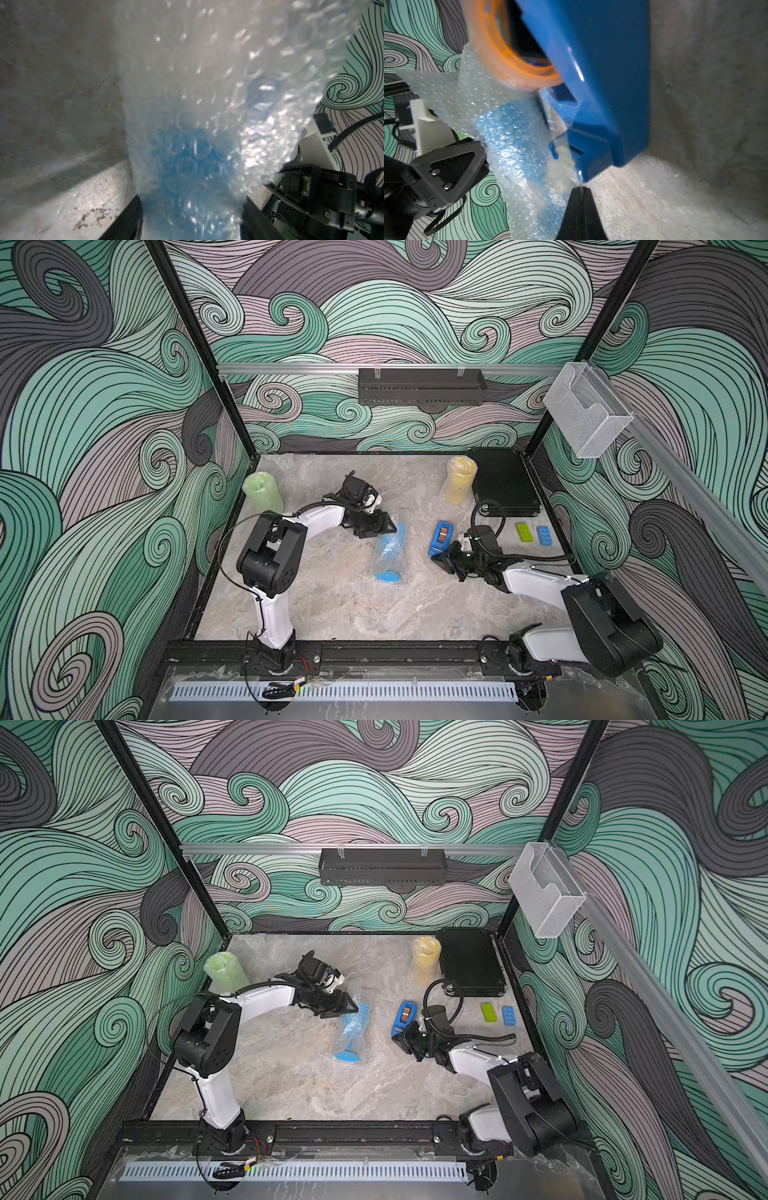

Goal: Wrap wine glasses in bubble wrap
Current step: Tear off the tape using the Tape Cutter.

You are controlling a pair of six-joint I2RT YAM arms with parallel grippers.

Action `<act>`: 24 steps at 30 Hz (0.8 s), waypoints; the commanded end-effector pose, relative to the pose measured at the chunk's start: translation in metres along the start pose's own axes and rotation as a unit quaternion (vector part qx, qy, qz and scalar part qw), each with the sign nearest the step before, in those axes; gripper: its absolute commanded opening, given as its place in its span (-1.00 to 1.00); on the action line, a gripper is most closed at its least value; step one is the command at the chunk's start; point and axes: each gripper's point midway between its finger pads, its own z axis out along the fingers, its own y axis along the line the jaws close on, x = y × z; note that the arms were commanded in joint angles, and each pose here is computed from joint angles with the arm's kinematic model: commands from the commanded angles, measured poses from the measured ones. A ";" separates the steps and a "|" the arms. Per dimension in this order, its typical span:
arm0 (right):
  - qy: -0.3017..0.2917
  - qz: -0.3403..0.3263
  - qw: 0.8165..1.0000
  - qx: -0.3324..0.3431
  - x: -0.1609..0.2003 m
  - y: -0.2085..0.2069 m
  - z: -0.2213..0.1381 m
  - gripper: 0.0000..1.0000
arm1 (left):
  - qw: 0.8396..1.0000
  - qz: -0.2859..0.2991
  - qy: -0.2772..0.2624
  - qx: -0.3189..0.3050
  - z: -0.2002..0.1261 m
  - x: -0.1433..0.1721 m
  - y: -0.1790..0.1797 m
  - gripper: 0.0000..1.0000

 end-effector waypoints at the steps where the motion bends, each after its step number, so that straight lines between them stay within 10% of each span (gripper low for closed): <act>1: -0.006 -0.007 1.000 0.027 0.002 -0.019 0.006 -1.00 | 0.999 -0.016 0.036 -0.034 0.006 0.022 0.014 0.32; 16: 0.006 -0.024 0.997 0.078 0.010 -0.049 0.009 -1.00 | 0.999 -0.018 0.036 -0.029 0.008 0.024 0.013 0.32; 24: 0.063 -0.223 0.973 0.011 0.029 0.031 -0.029 -1.00 | 0.999 -0.015 0.038 -0.031 0.008 0.024 0.014 0.32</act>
